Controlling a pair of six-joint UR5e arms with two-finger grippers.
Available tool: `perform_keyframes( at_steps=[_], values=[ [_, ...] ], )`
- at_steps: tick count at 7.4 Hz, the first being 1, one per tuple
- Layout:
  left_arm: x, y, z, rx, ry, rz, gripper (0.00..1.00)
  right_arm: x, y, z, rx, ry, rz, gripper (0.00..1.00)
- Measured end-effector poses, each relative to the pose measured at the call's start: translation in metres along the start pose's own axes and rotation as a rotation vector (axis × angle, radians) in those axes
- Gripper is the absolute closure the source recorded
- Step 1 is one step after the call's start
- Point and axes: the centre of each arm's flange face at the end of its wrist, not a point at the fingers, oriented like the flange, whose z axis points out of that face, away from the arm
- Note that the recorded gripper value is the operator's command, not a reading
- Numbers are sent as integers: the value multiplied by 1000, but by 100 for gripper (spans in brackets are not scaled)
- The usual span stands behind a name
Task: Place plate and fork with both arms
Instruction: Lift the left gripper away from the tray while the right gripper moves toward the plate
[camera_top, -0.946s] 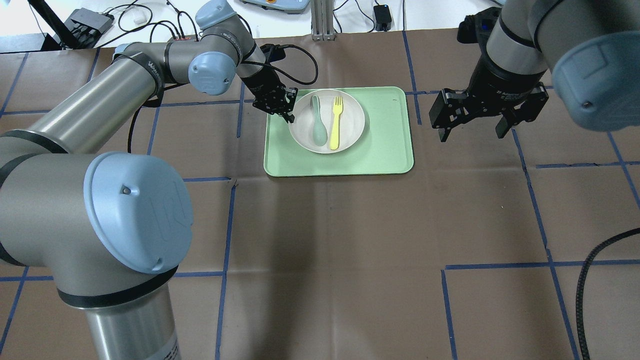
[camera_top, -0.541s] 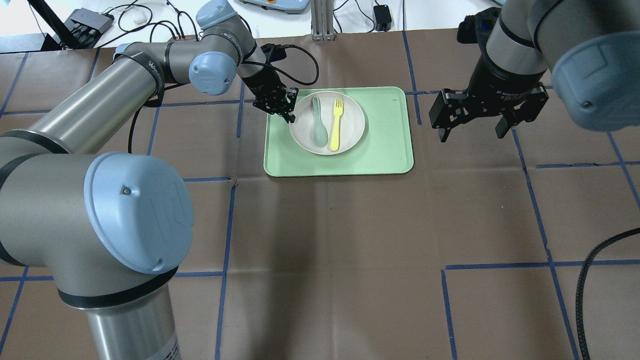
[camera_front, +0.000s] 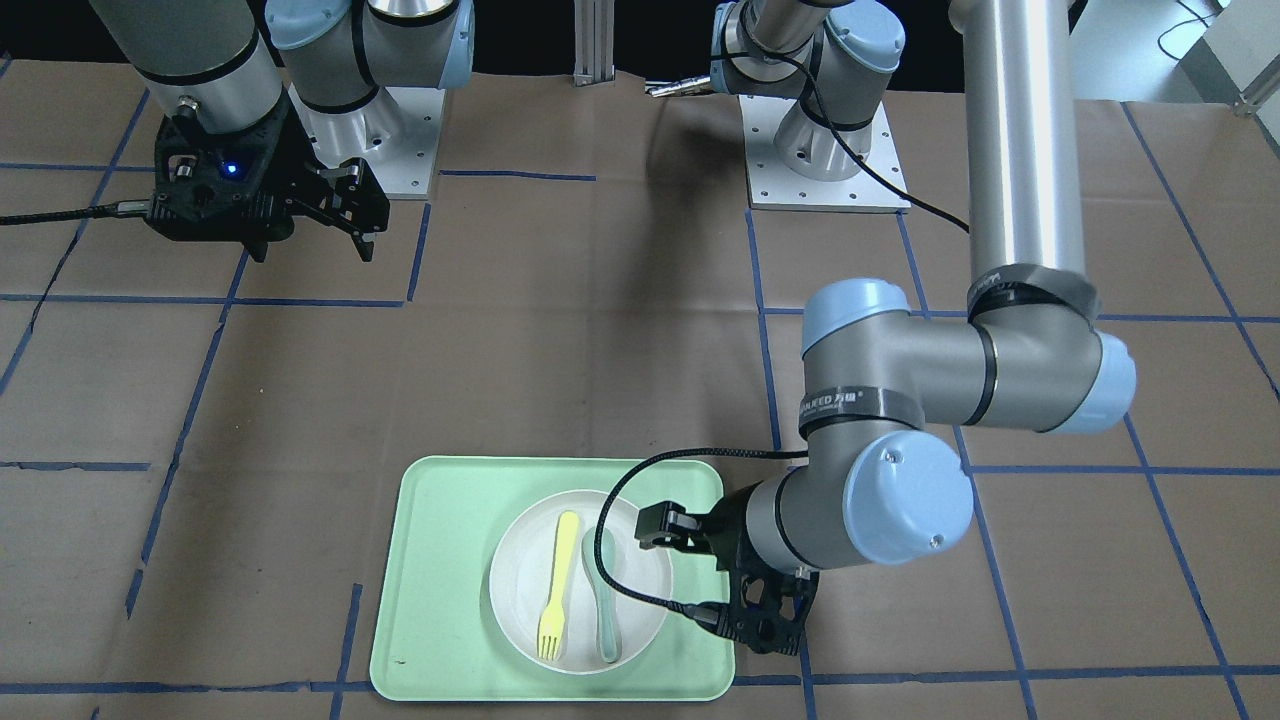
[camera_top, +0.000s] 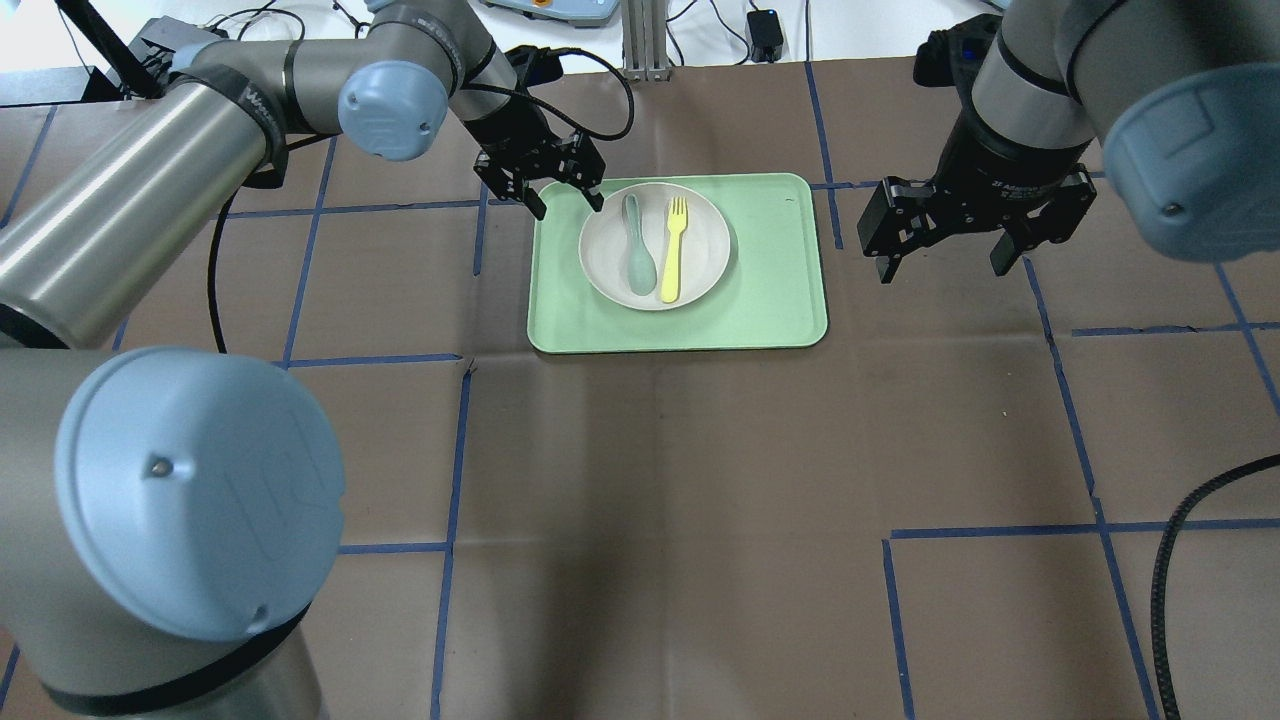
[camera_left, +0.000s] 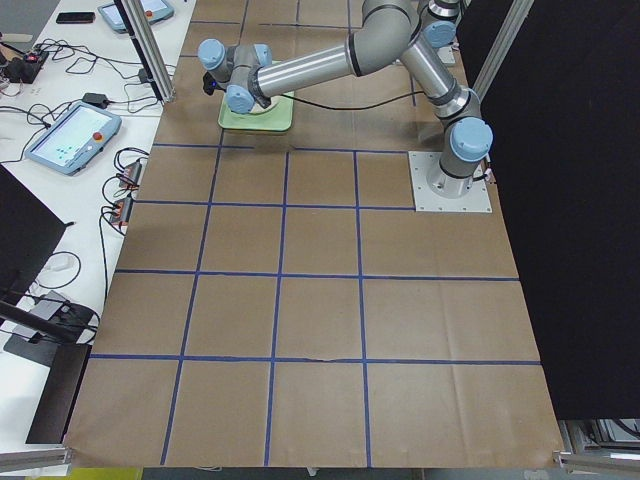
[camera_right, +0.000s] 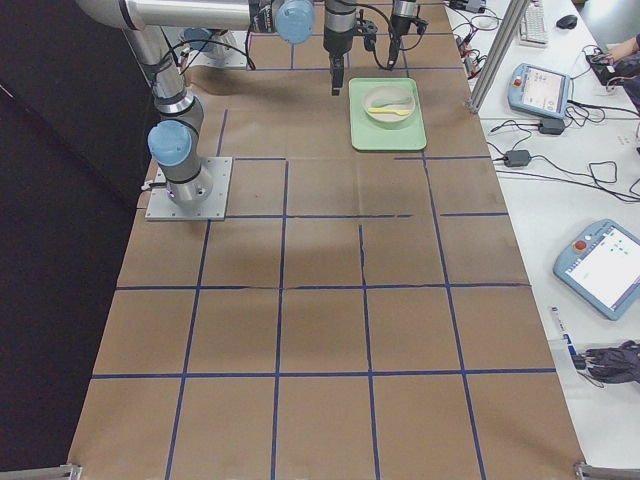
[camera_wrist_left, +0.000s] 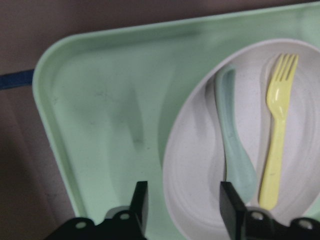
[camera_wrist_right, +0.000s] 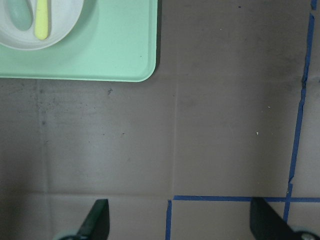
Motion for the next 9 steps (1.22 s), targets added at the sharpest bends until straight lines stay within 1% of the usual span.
perform_keyframes(
  at_steps=[1, 2, 3, 4, 5, 6, 7, 8, 9],
  values=[
    [15, 38, -41, -17, -77, 1, 0, 0, 0, 0, 4, 2, -2, 0],
    [29, 85, -75, -35, -140, -3, 0, 0, -1, -1, 8, 4, -4, 0],
    [39, 136, -98, -49, -178, -9, 0, 0, -1, -2, 12, 6, -4, 0],
    [43, 184, -116, -51, -223, -14, 0, 1, -2, -4, 17, 8, -4, 0],
    [45, 225, -132, -46, -268, -22, 0, 0, -3, -7, 24, 9, -3, 0],
    [48, 254, -148, -39, -305, -36, 0, 0, -5, -9, 30, 9, -2, 0],
    [50, 276, -163, -26, -343, -61, 0, -1, -9, -10, 33, 9, 0, 0],
    [54, 293, -175, -4, -359, -95, 0, -2, -16, -11, 34, 7, 1, 0],
    [57, 306, -183, 15, -362, -130, 0, -5, -27, -10, 31, 5, 3, 0]
  ],
)
